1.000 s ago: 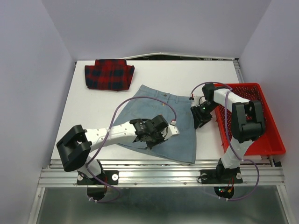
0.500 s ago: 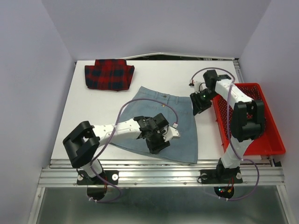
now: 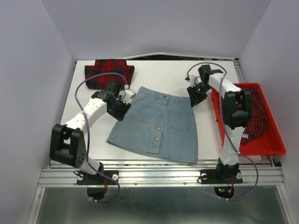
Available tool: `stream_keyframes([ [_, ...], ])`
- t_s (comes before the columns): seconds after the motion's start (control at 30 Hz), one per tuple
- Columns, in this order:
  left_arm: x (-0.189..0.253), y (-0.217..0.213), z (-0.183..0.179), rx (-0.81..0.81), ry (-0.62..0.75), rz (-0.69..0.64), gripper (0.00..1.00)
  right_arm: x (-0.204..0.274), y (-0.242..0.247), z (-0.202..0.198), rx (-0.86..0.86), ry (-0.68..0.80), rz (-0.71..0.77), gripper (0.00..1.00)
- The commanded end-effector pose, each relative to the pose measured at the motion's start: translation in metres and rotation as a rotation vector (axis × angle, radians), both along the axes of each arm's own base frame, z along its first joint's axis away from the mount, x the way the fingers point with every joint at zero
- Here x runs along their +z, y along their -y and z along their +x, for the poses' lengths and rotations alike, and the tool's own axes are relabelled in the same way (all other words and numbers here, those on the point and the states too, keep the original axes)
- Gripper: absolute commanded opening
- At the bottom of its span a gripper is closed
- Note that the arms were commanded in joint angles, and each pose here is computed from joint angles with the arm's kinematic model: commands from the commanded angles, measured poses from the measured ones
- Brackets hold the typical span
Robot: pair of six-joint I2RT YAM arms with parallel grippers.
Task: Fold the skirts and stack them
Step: Flatten the skirt out
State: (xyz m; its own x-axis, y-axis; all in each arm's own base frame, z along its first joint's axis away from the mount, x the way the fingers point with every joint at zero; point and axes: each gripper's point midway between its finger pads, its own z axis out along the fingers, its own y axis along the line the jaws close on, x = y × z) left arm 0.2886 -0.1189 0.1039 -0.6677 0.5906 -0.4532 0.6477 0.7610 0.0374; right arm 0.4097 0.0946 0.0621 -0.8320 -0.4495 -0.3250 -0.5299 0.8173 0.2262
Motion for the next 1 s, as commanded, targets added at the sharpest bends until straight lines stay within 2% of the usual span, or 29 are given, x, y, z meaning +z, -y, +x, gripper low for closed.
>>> stream_keyframes([
  [0.0, -0.028, -0.020, -0.005, 0.024, -0.123, 0.033, 0.50, -0.023, 0.010, -0.008, 0.051, 0.010, -0.089, 0.36],
  [0.13, -0.061, -0.017, -0.008, 0.024, -0.210, 0.030, 0.41, -0.039, 0.019, -0.036, 0.089, -0.009, -0.147, 0.31],
  [0.23, -0.083, -0.017, 0.005, 0.043, -0.240, 0.045, 0.36, -0.055, 0.032, -0.063, 0.112, -0.049, -0.196, 0.28],
  [0.3, -0.081, -0.012, 0.032, 0.050, -0.200, 0.045, 0.33, -0.056, 0.035, -0.076, 0.145, -0.053, -0.219, 0.27],
  [0.33, -0.093, -0.012, 0.038, 0.051, -0.222, 0.064, 0.33, -0.063, 0.033, -0.094, 0.173, -0.088, -0.229, 0.27],
  [0.37, -0.087, -0.007, 0.060, 0.052, -0.183, 0.058, 0.33, -0.064, 0.032, -0.102, 0.191, -0.091, -0.238, 0.27],
  [0.43, -0.102, -0.005, 0.078, 0.055, -0.197, 0.082, 0.32, -0.059, 0.023, -0.116, 0.249, -0.069, -0.264, 0.27],
  [0.5, -0.091, 0.003, 0.114, 0.056, -0.131, 0.074, 0.31, -0.062, 0.017, -0.139, 0.294, -0.089, -0.274, 0.27],
  [0.53, -0.103, 0.003, 0.122, 0.056, -0.144, 0.093, 0.32, -0.054, 0.010, -0.146, 0.312, -0.082, -0.258, 0.28],
  [0.6, -0.089, 0.008, 0.156, 0.053, -0.068, 0.100, 0.32, -0.040, -0.009, -0.158, 0.327, -0.096, -0.179, 0.28],
  [0.67, -0.084, 0.014, 0.182, 0.027, -0.019, 0.106, 0.33, -0.010, -0.027, -0.146, 0.317, -0.043, -0.093, 0.30],
  [0.8, -0.051, 0.018, 0.209, -0.004, 0.103, 0.103, 0.39, 0.039, -0.033, -0.104, 0.253, 0.112, -0.056, 0.32],
  [0.83, -0.032, 0.021, 0.211, 0.000, 0.139, 0.081, 0.41, 0.059, -0.035, -0.081, 0.239, 0.189, -0.048, 0.33],
  [0.97, 0.027, 0.041, 0.192, -0.012, 0.166, -0.066, 0.45, 0.064, -0.033, -0.038, 0.227, 0.214, -0.065, 0.32],
])
